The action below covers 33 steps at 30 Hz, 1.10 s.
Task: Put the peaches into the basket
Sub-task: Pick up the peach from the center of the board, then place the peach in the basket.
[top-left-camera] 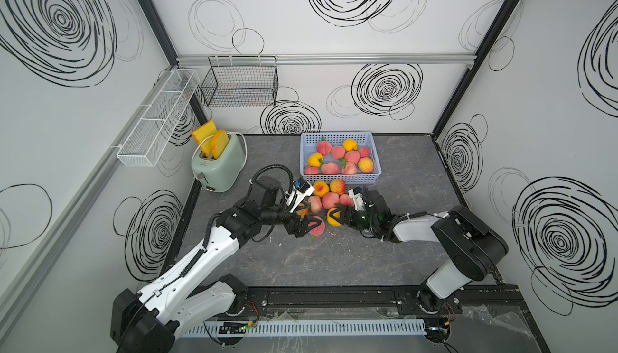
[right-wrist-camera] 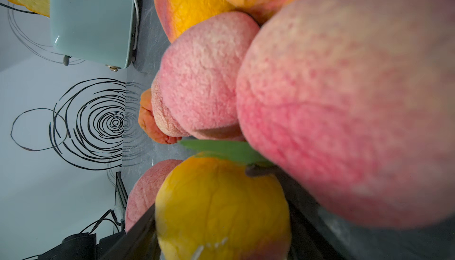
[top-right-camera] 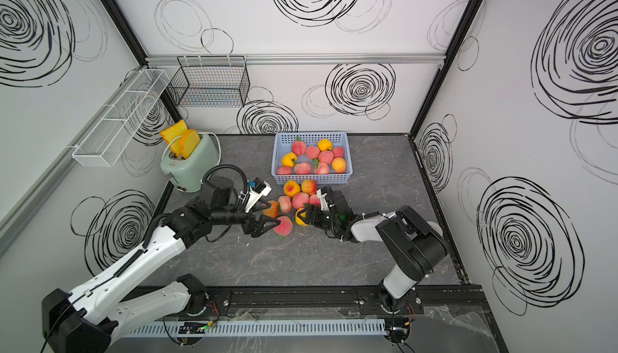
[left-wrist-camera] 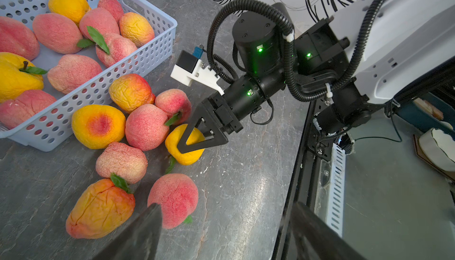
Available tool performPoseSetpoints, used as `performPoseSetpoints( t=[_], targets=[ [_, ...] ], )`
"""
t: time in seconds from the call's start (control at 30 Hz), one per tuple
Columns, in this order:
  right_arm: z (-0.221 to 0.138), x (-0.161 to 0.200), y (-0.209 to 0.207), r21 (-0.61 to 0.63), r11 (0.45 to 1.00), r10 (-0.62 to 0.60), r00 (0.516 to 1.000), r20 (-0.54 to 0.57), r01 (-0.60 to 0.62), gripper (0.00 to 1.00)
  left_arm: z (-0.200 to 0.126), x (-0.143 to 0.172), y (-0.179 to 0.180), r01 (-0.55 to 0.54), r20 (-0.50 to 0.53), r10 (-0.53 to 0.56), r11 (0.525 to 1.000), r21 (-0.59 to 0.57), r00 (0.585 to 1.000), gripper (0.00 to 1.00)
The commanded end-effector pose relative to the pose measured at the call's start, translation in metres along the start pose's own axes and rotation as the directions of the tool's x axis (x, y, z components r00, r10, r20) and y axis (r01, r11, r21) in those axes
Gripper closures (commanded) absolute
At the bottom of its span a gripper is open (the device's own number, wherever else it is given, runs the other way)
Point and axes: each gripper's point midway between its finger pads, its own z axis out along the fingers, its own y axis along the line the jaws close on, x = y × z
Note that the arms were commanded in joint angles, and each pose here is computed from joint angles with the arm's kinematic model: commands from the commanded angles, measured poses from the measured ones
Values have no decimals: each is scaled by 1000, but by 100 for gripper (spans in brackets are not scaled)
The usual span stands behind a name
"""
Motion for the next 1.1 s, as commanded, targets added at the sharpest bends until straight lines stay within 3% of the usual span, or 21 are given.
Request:
performPoseSetpoints(
  t=[0.0, 0.33, 0.53, 0.83, 1.07],
  targets=[
    [-12, 0, 1, 7, 1000, 12, 1000, 15, -12, 30, -3, -9, -1, -31, 32, 31, 1000, 5, 999, 14],
    [-43, -2, 15, 5, 1000, -30, 998, 48, 30, 34, -1, -8, 0, -22, 28, 22, 1000, 8, 999, 14],
    [-69, -27, 25, -4, 999, -53, 991, 123, 53, 36, -1, -9, 0, -19, 28, 18, 1000, 11, 999, 14],
    [-102, -111, 27, 73, 987, -161, 940, 302, 146, 36, 1, -9, 0, -10, 30, 9, 1000, 22, 1000, 15],
    [-112, -195, -1, 228, 958, -259, 870, 420, 175, 37, 3, -8, 1, -6, 22, 6, 1000, 20, 1000, 15]
  ],
)
